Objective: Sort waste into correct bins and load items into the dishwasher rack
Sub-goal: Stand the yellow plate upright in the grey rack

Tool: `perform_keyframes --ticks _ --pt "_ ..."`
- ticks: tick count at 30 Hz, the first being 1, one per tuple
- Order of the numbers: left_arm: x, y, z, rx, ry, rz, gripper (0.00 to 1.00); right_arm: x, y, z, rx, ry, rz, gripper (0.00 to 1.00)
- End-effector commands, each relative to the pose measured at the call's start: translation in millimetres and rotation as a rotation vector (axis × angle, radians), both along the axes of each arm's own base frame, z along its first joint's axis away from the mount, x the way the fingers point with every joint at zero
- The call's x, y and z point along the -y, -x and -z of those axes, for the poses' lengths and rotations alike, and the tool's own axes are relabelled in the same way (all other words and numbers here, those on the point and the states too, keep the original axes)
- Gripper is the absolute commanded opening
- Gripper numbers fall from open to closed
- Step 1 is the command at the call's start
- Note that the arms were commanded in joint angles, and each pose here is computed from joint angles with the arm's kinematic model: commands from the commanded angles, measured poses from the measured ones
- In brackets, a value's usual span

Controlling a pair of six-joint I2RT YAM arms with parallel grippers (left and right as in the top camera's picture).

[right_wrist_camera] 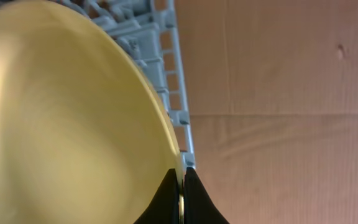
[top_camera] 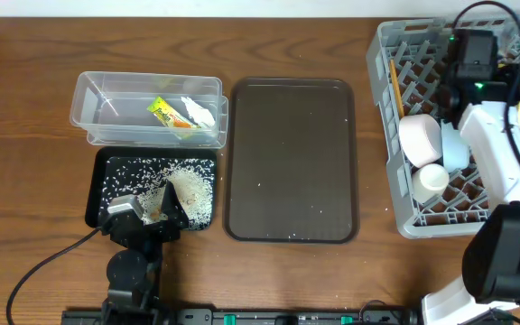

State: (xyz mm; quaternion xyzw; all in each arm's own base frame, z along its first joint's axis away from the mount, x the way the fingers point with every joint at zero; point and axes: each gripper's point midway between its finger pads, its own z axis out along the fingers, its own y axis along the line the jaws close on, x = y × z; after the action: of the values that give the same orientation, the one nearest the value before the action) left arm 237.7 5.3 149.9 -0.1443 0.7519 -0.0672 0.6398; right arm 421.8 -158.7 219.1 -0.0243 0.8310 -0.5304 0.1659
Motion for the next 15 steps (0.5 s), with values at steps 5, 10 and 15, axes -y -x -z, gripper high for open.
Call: perform_keyframes --ticks 5,10,15 --pt "-2.9 -0.1 14.2 -0.031 -0.004 -0.015 0.92 -78.3 -10.1 3.1 -0.058 0.013 -0.171 0.55" --pt "-2.9 -0.1 14.2 -0.031 -0.004 -0.015 0.92 -113.7 3.6 2.0 0.023 -0.011 -0.162 0.8" --pt "-2.9 -0.1 14.2 -0.031 -0.004 -0.015 0.92 -171.2 24.0 2.1 0.07 -0.304 -0.3 0.88"
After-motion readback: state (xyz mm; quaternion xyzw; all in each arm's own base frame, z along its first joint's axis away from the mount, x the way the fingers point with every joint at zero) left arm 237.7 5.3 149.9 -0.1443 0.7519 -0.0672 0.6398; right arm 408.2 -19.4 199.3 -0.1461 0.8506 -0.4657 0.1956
